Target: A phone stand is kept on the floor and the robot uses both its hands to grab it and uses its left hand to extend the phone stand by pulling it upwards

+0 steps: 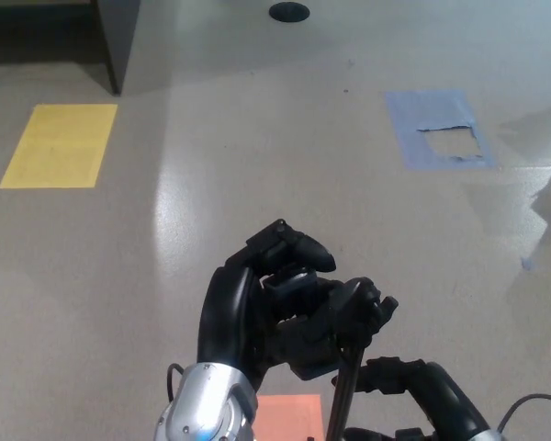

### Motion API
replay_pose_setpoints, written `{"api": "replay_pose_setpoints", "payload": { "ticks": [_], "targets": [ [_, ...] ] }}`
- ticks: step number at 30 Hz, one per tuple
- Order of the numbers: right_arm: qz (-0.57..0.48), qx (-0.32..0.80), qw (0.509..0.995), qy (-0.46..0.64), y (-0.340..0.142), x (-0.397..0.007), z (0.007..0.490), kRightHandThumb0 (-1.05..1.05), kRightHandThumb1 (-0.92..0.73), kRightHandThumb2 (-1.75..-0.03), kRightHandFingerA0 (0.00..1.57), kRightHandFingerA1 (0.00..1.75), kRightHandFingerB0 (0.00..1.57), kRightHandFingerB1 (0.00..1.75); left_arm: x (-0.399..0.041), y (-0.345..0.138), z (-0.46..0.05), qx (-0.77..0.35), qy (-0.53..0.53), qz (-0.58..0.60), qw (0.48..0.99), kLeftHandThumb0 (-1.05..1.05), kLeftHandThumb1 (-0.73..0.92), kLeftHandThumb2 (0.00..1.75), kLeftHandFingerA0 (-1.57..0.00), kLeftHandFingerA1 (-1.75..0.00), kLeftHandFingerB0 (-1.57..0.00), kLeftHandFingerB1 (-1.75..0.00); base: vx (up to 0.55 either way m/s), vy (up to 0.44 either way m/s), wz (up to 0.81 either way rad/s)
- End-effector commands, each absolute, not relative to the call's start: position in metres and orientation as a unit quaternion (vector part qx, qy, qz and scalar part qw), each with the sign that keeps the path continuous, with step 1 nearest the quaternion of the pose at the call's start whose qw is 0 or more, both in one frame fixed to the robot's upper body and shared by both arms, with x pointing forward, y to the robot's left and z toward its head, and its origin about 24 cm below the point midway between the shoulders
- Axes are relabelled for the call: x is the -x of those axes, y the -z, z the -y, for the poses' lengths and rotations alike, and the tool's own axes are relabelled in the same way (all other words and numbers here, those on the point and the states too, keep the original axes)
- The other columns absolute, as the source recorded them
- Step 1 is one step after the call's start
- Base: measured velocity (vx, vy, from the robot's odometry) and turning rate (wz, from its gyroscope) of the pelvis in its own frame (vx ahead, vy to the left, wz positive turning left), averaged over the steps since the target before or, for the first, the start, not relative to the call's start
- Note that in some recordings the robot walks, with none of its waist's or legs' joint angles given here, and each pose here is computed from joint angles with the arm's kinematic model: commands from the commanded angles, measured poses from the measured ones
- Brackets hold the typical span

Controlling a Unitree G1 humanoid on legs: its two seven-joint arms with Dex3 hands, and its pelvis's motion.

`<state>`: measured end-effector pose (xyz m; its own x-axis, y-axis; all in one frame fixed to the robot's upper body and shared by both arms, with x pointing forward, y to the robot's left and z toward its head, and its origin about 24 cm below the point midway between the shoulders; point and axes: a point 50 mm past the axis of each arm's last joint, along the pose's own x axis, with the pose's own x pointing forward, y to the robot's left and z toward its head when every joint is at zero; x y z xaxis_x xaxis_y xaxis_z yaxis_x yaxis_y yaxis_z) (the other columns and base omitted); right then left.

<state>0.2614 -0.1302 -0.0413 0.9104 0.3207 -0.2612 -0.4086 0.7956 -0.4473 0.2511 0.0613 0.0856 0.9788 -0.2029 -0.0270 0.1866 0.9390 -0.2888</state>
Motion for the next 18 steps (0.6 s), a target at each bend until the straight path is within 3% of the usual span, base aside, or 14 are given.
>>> {"api": "replay_pose_setpoints", "payload": {
  "ticks": [1,2,3,4,5,8,9,10,13,14,15,16,17,18],
  "targets": [
    [-0.079,0.287,0.928,-0.222,0.04,-0.264,0.121,-1.04,-0.54,-0.57,0.0,0.55,0.0,0.62,-0.248,-0.075,-0.045,0.169,0.091,-0.084,0.978,-0.26,0.47,0.78,-0.97,-1.75,-0.68,-1.75,0.0,0.0,0.0],
    [-0.068,0.313,0.92,-0.227,0.039,-0.264,0.119,-0.93,-0.46,-0.89,0.0,0.64,0.0,0.65,-0.248,-0.075,-0.045,0.173,0.092,-0.085,0.977,-0.25,0.47,0.77,-0.96,-1.75,-0.67,-1.75,0.0,0.0,0.0],
    [-0.055,0.341,0.91,-0.231,0.038,-0.265,0.117,-0.93,-0.46,-0.89,0.0,0.64,0.0,0.65,-0.248,-0.074,-0.044,0.177,0.092,-0.087,0.976,-0.25,0.47,0.77,-0.96,-1.75,-0.67,-1.75,0.0,0.0,0.0],
    [-0.047,0.359,0.902,-0.236,0.037,-0.265,0.115,-1.0,-0.6,-0.6,0.0,0.53,0.0,0.71,-0.248,-0.074,-0.044,0.183,0.091,-0.091,0.975,-0.24,0.47,0.78,-0.96,-1.75,-0.67,-1.75,0.0,0.0,0.0],
    [-0.034,0.378,0.893,-0.241,0.036,-0.266,0.114,-1.02,-0.55,-0.72,0.0,0.53,0.06,0.7,-0.248,-0.074,-0.044,0.184,0.091,-0.091,0.974,-0.23,0.47,0.78,-0.96,-1.75,-0.67,-1.75,0.0,0.0,0.0],
    [-0.01,0.403,0.882,-0.245,0.034,-0.266,0.112,-0.98,-0.67,-0.62,0.0,0.49,0.0,0.82,-0.248,-0.073,-0.044,0.188,0.094,-0.091,0.973,-0.22,0.47,0.78,-0.96,-1.75,-0.67,-1.75,0.0,0.0,0.0],
    [0.007,0.431,0.866,-0.253,0.033,-0.267,0.11,-0.96,-0.73,-0.62,0.0,0.53,0.12,0.78,-0.248,-0.073,-0.044,0.192,0.092,-0.094,0.973,-0.23,0.46,0.78,-0.95,-1.75,-0.67,-1.75,0.0,0.0,0.0],
    [0.017,0.422,0.873,-0.243,0.032,-0.267,0.108,-0.64,-0.34,-0.99,0.0,0.65,0.04,0.6,-0.248,-0.073,-0.044,0.191,0.093,-0.092,0.973,-0.23,0.46,0.78,-0.95,-1.75,-0.68,-1.75,0.0,0.0,0.0],
    [0.031,0.375,0.908,-0.185,0.032,-0.264,0.106,-0.63,-0.34,-1.0,0.01,0.64,0.0,0.61,-0.248,-0.072,-0.043,0.2,0.093,-0.094,0.971,-0.21,0.47,0.77,-0.93,-1.75,-0.67,-1.75,0.0,0.0,0.0],
    [0.049,0.311,0.937,-0.149,0.03,-0.261,0.104,-0.89,-0.69,-0.6,0.34,0.93,0.35,0.84,-0.248,-0.072,-0.042,0.207,0.096,-0.093,0.969,-0.2,0.47,0.78,-0.93,-1.75,-0.66,-1.75,0.0,0.0,0.0],
    [0.032,0.262,0.956,-0.131,0.031,-0.261,0.104,-0.87,-0.42,-0.91,0.71,0.93,0.47,0.8,-0.248,-0.072,-0.042,0.211,0.097,-0.093,0.968,-0.2,0.45,0.79,-0.93,-1.75,-0.67,-1.75,0.0,0.0,0.0],
    [0.009,0.207,0.972,-0.113,0.034,-0.261,0.103,-0.87,-0.42,-0.91,0.71,0.93,0.47,0.8,-0.248,-0.072,-0.042,0.215,0.096,-0.094,0.967,-0.2,0.45,0.79,-0.93,-1.75,-0.67,-1.75,0.0,0.0,0.0],
    [0.012,0.195,0.976,-0.094,0.034,-0.261,0.102,-0.88,-0.61,-0.59,0.7,0.97,0.39,0.85,-0.249,-0.073,-0.042,0.213,0.097,-0.093,0.968,-0.22,0.44,0.79,-0.93,-1.75,-0.67,-1.75,0.0,0.0,0.0],
    [0.003,0.175,0.982,-0.069,0.034,-0.261,0.102,-0.85,-0.56,-0.58,1.14,1.07,0.7,0.9,-0.249,-0.073,-0.042,0.207,0.097,-0.09,0.969,-0.22,0.45,0.79,-0.93,-1.75,-0.68,-1.75,0.0,0.0,0.0]
  ]
}}
